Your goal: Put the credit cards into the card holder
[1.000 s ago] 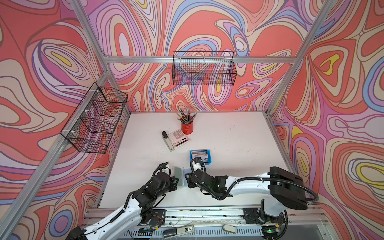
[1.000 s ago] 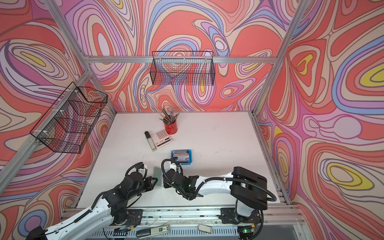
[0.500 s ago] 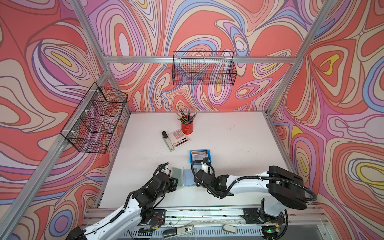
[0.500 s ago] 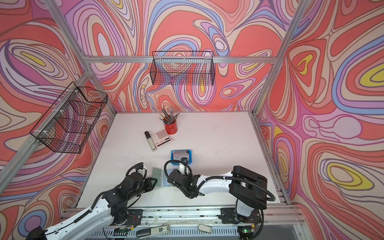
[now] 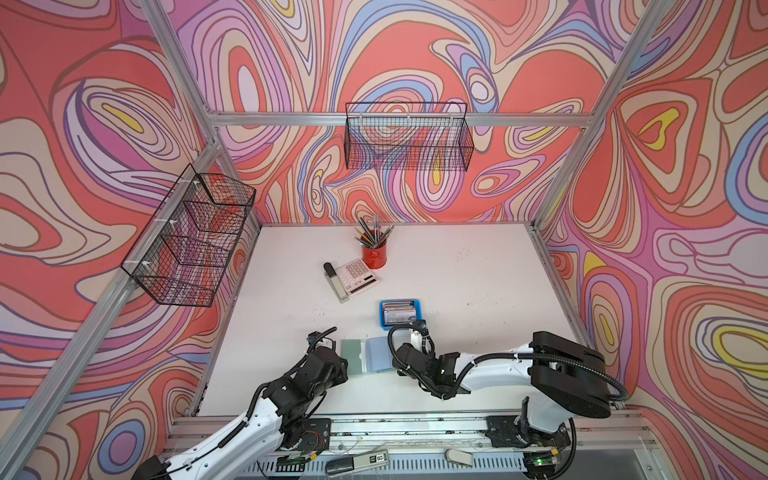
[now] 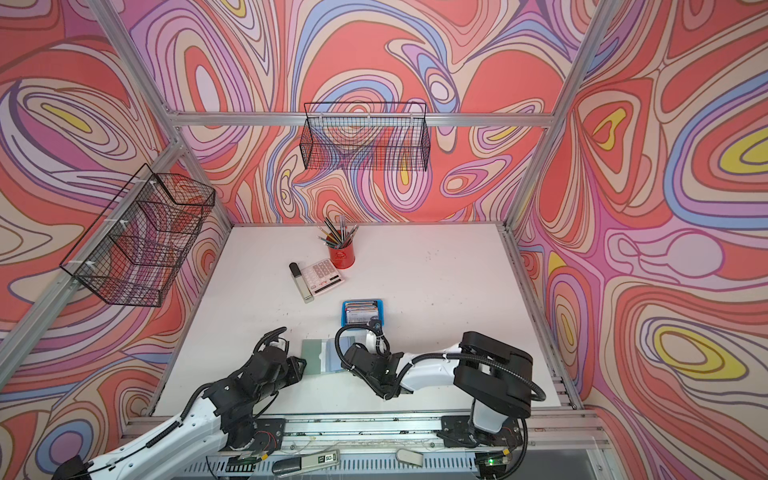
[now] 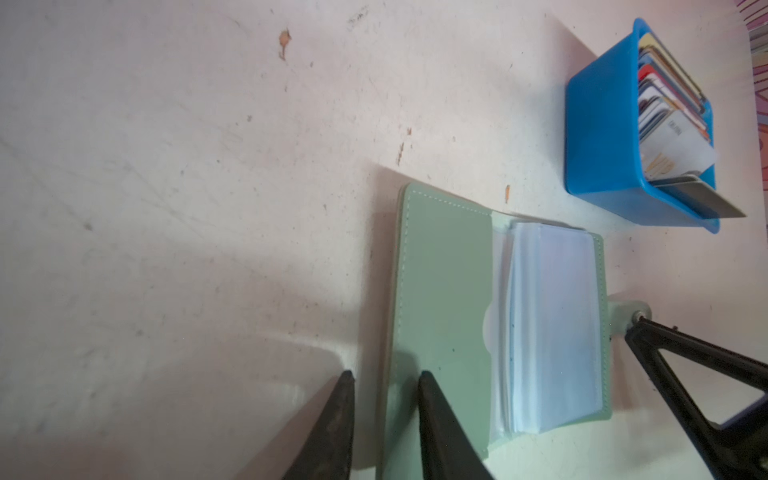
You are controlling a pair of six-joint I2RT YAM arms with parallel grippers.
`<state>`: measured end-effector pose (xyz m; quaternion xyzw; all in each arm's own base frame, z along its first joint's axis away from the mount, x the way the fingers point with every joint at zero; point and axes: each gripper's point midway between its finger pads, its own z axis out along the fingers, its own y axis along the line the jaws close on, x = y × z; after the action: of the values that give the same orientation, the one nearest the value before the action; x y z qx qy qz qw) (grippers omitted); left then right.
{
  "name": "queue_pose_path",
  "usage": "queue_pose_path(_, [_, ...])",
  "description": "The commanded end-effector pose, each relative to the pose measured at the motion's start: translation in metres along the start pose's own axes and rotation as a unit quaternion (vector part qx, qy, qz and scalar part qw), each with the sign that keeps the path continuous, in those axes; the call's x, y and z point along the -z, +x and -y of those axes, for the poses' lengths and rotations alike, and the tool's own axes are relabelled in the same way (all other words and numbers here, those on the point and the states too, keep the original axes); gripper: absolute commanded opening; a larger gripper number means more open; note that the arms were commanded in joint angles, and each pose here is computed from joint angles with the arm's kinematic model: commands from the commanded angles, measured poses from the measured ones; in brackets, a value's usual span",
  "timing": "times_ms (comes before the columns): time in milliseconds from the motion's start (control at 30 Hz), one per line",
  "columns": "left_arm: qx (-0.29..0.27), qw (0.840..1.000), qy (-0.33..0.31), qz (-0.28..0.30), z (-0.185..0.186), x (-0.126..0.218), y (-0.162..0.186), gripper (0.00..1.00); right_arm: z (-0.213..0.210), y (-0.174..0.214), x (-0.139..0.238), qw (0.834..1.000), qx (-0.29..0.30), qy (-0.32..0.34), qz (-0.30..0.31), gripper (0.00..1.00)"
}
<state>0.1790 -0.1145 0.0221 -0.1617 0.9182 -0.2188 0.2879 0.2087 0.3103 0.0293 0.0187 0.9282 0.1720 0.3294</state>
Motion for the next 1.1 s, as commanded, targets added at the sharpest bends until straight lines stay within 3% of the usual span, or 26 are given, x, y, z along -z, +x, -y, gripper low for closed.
queue_pose_path(0, [0.006, 1.000, -0.017, -0.001, -0.007, 0.000, 0.001, 0.28, 0.003, 0.003, 0.000, 1.000, -0.008, 0.000, -0.002, 0.21])
queue_pose_path(333, [-0.005, 0.999, -0.027, -0.029, -0.001, -0.004, 0.005, 0.24, -0.006, -0.011, 0.011, 1.000, -0.007, -0.025, 0.014, 0.21])
queue_pose_path(467, [-0.013, 0.999, -0.024, -0.034, 0.006, -0.001, 0.001, 0.24, -0.025, -0.050, 0.034, 0.998, 0.023, -0.031, 0.043, 0.26])
queue_pose_path(600, [-0.022, 0.999, -0.015, -0.037, 0.015, 0.004, -0.002, 0.30, -0.041, -0.099, 0.055, 0.996, 0.060, -0.042, 0.048, 0.34])
queue_pose_path(700, [-0.033, 0.999, -0.016, -0.040, 0.018, 0.007, -0.004, 0.36, -0.035, -0.144, 0.060, 0.995, 0.081, -0.040, 0.051, 0.48])
queue_pose_path(833, [-0.037, 0.998, -0.018, -0.040, 0.021, 0.009, -0.007, 0.40, -0.012, -0.192, 0.037, 0.994, 0.109, -0.017, 0.022, 0.55])
queue_pose_path(1000, [-0.055, 0.997, -0.038, -0.031, 0.026, 0.016, -0.020, 0.45, 0.017, -0.206, -0.016, 0.992, 0.119, 0.016, -0.045, 0.48])
queue_pose_path(1067, [-0.063, 0.996, -0.060, -0.020, 0.029, 0.027, -0.033, 0.45, 0.022, -0.200, -0.036, 0.992, 0.109, 0.004, -0.064, 0.51])
